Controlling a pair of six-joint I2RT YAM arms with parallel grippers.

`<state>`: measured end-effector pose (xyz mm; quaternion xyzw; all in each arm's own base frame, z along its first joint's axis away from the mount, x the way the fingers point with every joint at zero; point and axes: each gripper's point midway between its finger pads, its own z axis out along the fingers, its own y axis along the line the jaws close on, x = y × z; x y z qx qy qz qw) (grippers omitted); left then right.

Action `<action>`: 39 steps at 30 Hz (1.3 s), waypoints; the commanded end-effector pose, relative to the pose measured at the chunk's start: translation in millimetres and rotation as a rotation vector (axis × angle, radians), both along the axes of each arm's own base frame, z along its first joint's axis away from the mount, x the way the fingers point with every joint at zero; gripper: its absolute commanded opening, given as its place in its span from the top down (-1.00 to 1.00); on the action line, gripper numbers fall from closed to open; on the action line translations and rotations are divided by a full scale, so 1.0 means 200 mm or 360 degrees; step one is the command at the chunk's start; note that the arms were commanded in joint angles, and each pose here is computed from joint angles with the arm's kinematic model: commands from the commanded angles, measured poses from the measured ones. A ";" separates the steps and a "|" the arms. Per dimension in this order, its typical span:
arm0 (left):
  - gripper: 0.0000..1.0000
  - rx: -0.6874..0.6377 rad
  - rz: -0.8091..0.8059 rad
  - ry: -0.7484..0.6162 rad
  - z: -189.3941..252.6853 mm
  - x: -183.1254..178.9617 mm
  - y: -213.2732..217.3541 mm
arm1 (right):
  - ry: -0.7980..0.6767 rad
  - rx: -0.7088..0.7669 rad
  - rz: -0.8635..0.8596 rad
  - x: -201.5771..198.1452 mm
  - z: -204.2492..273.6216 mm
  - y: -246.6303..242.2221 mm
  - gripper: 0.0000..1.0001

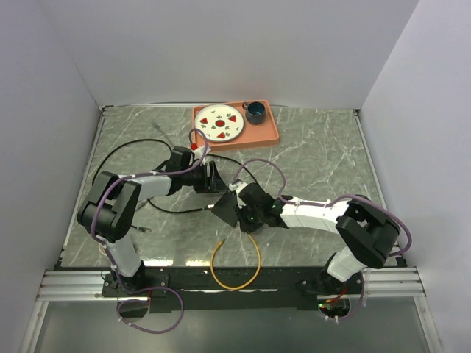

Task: Insert the plug into the switch port

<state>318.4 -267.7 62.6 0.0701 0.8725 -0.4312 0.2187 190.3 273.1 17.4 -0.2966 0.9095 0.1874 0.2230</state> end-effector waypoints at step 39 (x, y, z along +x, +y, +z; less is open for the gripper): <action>-0.19 -0.0056 -0.0175 0.0052 -0.07 -0.16 -0.06 | -0.0145 0.0045 -0.0043 0.17 0.10 0.17 1.00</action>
